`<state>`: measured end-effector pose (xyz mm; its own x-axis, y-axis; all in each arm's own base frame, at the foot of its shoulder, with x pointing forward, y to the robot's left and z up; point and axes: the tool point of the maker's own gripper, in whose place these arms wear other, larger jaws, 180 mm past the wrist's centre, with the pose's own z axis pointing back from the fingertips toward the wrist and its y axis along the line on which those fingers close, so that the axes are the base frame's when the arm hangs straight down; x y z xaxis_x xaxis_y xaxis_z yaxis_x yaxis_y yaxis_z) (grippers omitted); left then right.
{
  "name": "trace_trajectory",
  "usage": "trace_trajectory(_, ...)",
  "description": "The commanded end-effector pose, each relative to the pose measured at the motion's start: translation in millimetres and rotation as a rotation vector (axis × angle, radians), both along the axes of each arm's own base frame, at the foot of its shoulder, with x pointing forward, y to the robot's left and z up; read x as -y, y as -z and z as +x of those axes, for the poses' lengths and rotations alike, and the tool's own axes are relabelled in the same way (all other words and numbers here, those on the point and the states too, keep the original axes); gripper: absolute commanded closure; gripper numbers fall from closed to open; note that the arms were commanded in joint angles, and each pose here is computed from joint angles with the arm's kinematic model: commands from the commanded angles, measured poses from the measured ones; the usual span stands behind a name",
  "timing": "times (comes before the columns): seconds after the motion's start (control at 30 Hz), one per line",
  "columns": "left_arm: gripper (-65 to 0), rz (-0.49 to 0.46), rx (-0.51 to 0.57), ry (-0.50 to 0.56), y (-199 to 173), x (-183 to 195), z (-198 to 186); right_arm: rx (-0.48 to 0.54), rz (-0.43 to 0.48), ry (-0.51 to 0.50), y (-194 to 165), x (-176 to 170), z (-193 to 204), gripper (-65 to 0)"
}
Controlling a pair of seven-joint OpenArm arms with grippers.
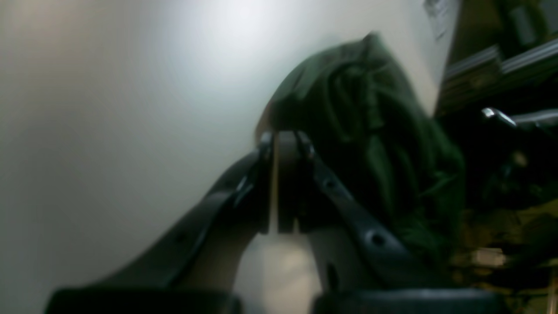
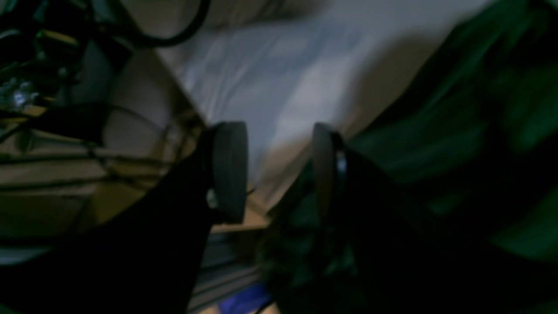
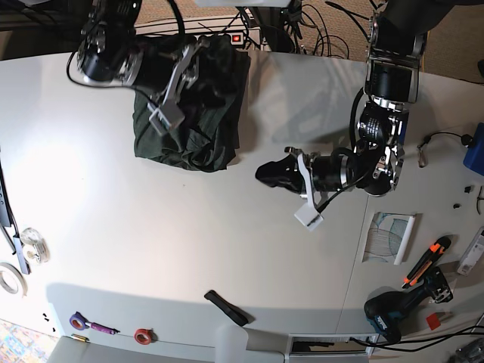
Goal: Layout the t-shirt on the table in an organized manner, then fold the t-shirt properly
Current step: 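Grasp the folded shirt with both grippers and fold it in half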
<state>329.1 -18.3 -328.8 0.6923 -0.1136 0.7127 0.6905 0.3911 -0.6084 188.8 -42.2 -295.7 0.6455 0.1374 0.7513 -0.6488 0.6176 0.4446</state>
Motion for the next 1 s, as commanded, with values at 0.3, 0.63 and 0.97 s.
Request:
trace_trajectory(0.3,-3.4,-0.219,-0.013,0.239,-62,42,-25,0.272,-0.304,0.426,-29,107,97,0.0)
trace_trajectory(0.63,0.0,-0.179,-0.034,0.666,-57,140,-131,0.054,-0.332,0.459,39,150,113,0.0)
trace_trajectory(0.97,0.0,0.145,-0.012,0.693,23,146,-167,0.039,-0.239,0.356,32,137,118,0.0)
